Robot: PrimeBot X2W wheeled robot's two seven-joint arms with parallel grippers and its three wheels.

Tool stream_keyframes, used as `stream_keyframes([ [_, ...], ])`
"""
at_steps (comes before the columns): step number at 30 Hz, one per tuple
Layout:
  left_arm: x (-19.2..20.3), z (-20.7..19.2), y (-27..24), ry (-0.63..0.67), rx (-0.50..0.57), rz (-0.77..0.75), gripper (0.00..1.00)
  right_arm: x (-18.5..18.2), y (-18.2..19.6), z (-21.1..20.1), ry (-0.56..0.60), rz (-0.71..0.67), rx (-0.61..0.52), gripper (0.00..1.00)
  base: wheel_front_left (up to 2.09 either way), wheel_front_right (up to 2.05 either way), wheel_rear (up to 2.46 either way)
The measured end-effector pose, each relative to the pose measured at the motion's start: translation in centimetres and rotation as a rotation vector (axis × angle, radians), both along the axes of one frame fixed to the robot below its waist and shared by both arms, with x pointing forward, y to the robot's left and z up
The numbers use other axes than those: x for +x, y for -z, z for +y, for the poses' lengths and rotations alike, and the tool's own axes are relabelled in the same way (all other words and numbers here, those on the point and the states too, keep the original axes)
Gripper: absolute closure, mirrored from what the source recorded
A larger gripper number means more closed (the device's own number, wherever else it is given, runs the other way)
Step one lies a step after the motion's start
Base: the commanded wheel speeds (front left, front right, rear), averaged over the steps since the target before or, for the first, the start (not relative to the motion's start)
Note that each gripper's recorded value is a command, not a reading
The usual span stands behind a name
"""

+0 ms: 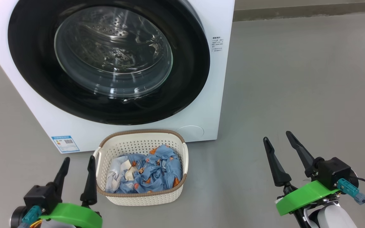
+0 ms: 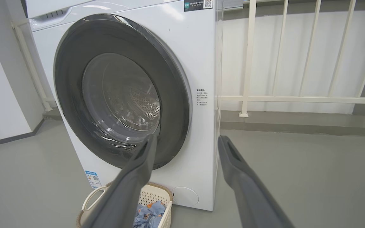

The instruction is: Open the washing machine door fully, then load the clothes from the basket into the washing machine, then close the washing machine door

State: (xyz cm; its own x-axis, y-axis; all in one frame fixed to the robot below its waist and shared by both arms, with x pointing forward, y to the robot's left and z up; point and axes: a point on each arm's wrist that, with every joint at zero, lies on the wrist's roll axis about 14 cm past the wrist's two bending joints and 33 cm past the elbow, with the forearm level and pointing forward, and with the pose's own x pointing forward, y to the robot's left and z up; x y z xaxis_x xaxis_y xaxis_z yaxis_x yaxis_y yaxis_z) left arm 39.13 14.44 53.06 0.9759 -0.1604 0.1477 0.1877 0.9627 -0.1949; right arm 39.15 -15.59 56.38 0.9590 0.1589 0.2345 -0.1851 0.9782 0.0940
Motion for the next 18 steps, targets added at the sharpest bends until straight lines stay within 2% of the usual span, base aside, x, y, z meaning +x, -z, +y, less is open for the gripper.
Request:
stream_keyframes([
  [18,0.05,0.20,0.27,-0.008,-0.004,0.008,0.00,0.12,0.19,0.04,-0.002,0.006,0.003,0.00,0.00,0.00,0.00],
])
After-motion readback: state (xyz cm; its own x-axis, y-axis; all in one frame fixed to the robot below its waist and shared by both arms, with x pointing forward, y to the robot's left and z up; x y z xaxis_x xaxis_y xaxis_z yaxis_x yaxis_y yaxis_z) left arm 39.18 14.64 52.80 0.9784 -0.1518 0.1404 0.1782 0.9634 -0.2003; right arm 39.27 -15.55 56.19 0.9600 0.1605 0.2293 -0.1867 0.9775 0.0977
